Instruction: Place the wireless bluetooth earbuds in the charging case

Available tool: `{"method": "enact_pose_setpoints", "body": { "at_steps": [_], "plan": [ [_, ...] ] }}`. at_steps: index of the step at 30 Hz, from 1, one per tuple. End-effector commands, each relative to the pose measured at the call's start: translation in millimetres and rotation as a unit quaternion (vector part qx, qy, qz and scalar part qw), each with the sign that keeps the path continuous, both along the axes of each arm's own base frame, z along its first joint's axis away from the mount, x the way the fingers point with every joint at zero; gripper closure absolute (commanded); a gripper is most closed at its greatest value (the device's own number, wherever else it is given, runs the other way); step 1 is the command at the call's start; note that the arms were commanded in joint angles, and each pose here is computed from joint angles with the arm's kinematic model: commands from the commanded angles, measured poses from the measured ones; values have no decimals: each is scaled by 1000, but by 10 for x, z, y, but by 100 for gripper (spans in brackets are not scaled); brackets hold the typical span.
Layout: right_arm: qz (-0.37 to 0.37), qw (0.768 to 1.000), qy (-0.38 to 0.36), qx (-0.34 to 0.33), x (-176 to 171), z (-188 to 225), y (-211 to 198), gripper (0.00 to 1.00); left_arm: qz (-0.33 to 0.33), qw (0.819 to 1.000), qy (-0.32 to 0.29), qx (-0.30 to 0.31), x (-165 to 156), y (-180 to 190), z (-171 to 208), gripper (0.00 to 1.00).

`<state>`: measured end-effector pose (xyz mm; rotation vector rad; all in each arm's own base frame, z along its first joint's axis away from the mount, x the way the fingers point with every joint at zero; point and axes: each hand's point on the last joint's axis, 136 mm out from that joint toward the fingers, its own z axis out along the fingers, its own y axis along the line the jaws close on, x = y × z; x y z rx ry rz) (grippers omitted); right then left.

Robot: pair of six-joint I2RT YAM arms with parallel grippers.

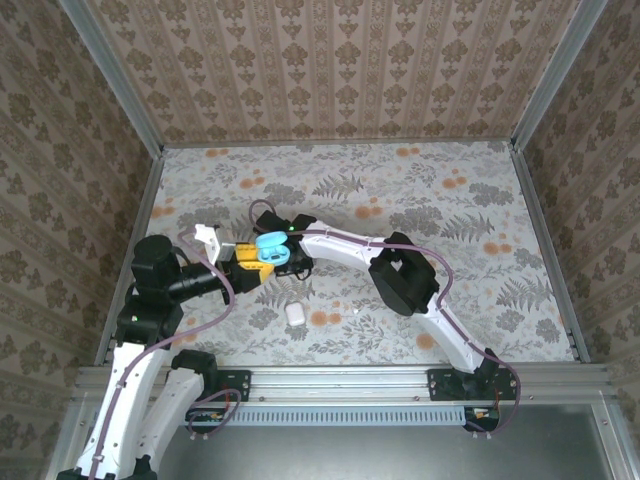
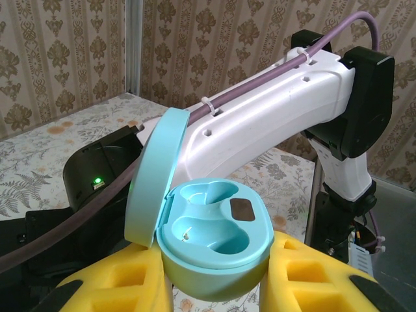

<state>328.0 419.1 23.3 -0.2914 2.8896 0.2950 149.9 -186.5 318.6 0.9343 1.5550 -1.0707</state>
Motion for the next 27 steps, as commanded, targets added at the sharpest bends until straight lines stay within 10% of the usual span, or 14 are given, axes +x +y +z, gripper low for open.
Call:
{"method": "enact_pose_setpoints", "body": {
  "at_steps": [1, 27],
  "plan": [
    [-2, 1000, 6, -11, -41, 32, -135, 83, -5, 1000, -2, -7, -21, 5, 5, 75],
    [-117, 972, -140, 150, 159, 1669, -1748, 83, -35, 999, -7, -16, 518, -720, -268, 75]
  ]
}}
